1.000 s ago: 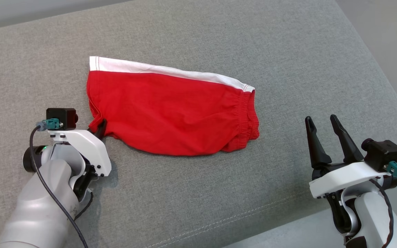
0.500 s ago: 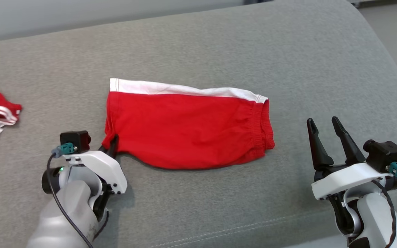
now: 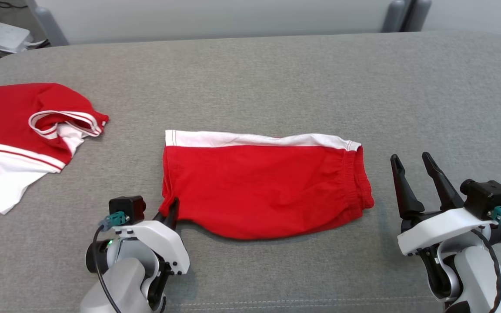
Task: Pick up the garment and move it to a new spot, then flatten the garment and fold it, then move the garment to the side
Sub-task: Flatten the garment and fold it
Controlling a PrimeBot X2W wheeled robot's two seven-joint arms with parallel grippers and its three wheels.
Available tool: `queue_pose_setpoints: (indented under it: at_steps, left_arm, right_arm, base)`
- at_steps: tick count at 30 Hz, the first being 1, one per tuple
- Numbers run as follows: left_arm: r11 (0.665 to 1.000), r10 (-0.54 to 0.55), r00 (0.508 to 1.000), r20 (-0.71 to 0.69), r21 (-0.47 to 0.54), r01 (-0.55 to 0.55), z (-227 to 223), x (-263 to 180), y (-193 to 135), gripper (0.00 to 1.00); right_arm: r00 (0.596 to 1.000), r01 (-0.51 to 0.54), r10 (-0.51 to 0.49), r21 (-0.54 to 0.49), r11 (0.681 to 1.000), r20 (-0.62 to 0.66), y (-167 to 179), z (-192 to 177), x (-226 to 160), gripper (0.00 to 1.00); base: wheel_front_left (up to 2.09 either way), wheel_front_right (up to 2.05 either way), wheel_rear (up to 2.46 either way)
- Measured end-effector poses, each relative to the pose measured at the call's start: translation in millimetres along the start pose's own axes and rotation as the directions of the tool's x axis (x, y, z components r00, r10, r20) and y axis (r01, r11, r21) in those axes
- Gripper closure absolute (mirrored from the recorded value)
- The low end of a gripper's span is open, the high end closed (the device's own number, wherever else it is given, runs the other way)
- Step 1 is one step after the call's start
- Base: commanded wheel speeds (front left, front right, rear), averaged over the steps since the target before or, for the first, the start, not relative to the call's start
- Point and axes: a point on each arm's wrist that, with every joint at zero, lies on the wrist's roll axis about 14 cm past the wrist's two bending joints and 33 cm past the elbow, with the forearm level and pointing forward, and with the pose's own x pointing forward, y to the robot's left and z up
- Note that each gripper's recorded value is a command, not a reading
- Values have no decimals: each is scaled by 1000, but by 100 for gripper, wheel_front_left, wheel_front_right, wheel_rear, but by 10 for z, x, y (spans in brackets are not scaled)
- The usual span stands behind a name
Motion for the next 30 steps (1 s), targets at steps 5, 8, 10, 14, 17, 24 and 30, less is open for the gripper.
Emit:
queue_pose_setpoints:
  at_steps: [5,8,10,14,17,24,30]
  left_arm:
    - [999,37,999,15,-10,-37,-33,-131,90,36]
    - [999,49,998,38,-2,-49,25,-146,86,0]
    - [998,54,997,53,7,-55,65,-155,96,0]
    - [993,91,989,115,61,-98,227,-220,224,0]
    - [987,116,980,165,89,-132,334,-297,316,0]
    - [969,165,945,283,132,-209,535,-555,497,0]
    - [955,191,916,354,147,-256,636,-767,576,0]
  right_arm:
    - [999,-38,38,-3,999,-2,128,-3,59,0]
    - [999,-47,47,-4,999,-3,157,-4,71,0]
    - [999,-49,49,-5,999,-3,164,-1,75,0]
    - [998,-63,63,-13,998,0,213,11,86,0]
    - [997,-73,73,-13,997,4,266,22,95,0]
    - [994,-108,107,-31,994,-13,413,-38,108,0]
    - [986,-106,100,-39,994,-133,413,-431,38,0]
  base:
    - [0,0,0]
    - [0,0,0]
    - [0,0,0]
    - [0,0,0]
    - [0,0,0]
    - [0,0,0]
    - [0,0,0]
